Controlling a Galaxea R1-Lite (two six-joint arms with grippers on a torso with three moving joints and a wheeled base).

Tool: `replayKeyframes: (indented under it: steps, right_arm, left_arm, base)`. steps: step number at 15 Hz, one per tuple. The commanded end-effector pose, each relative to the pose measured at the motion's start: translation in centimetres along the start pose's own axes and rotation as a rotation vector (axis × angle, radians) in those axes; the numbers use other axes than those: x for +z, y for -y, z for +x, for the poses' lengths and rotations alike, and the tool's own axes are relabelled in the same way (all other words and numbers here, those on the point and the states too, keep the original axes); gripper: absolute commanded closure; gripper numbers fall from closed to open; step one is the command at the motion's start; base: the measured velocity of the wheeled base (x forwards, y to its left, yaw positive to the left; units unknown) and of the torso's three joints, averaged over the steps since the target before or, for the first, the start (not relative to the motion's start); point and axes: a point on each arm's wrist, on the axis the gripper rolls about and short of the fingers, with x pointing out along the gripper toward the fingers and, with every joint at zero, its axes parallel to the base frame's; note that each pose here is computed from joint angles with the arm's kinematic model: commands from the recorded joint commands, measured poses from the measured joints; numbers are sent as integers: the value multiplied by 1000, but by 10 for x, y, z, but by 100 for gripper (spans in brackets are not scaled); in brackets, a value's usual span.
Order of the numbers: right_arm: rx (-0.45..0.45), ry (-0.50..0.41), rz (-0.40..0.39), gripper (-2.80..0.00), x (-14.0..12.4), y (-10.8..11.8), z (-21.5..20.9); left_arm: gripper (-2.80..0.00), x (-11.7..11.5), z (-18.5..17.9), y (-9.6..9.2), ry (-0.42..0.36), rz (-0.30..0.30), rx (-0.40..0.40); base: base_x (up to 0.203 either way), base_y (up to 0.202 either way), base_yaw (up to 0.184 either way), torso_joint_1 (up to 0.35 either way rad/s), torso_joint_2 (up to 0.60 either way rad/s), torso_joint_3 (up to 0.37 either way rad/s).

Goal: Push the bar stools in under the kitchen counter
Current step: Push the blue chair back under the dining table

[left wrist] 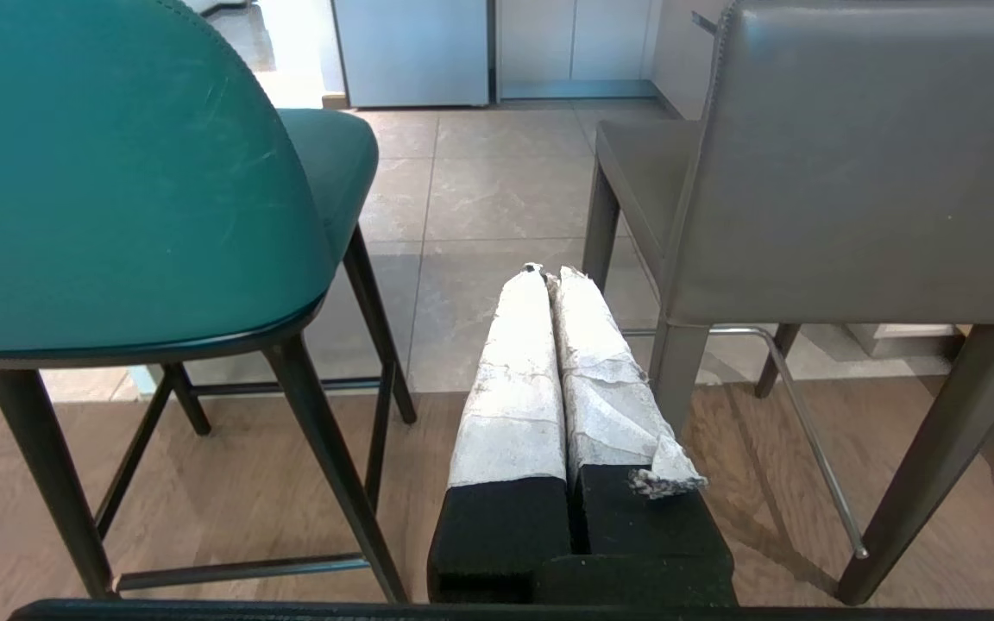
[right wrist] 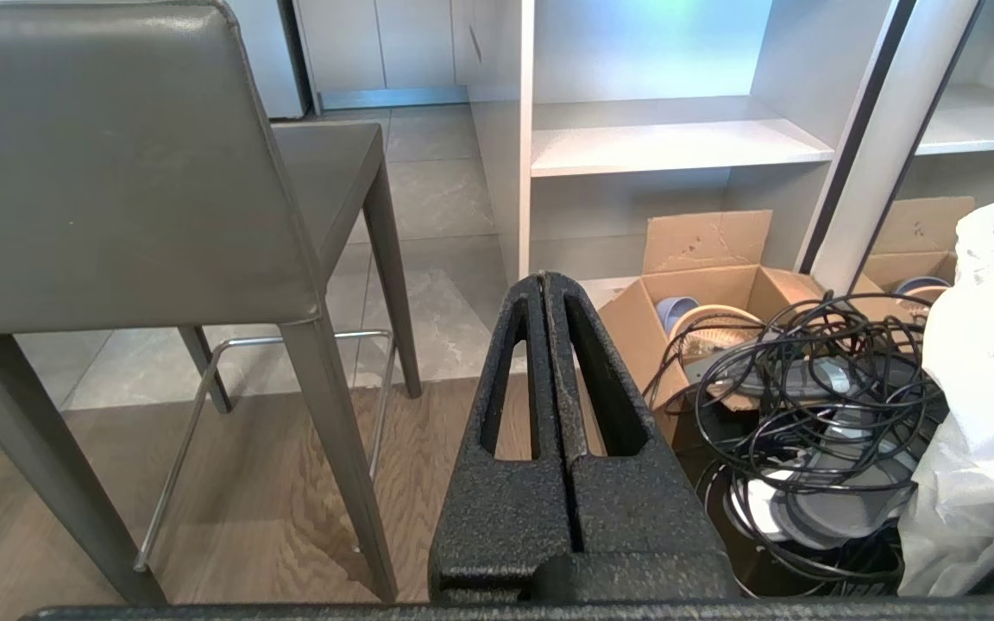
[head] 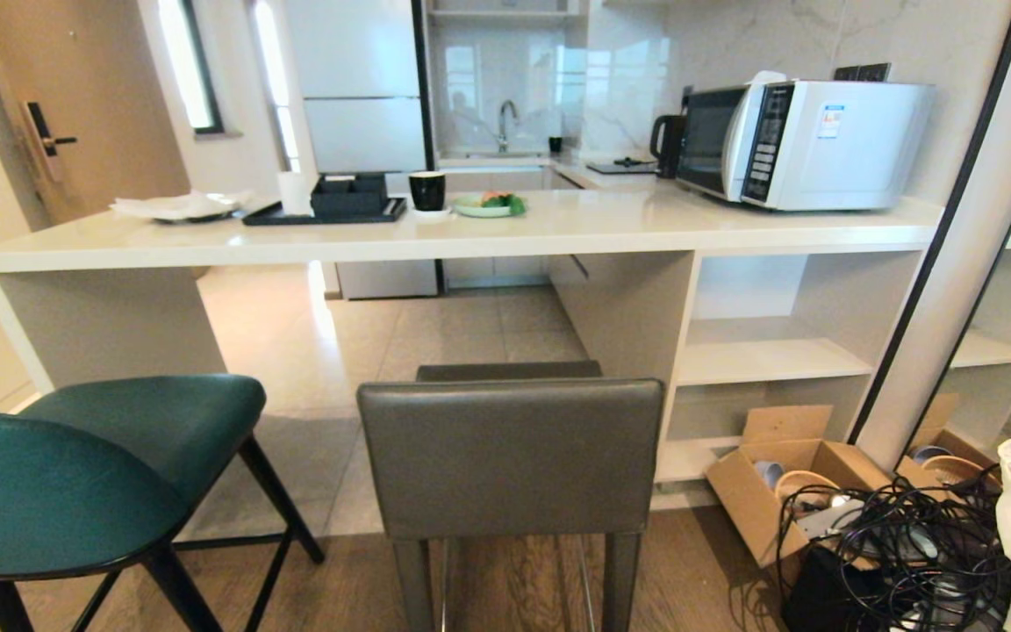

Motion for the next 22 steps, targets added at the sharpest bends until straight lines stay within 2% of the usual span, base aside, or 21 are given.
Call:
replayKeyframes:
  steps: [1,22]
  right_arm:
    - [0,0,-3,0,0,0,0]
    - [-1,-3,-6,0,0,0,0]
  left_arm:
    - [0,0,0,0,-1,0,1]
    - [0,0,0,0,-1,0,0]
  base:
    - [0,0,0,0,0,0]
    - [0,0,0,0,0,0]
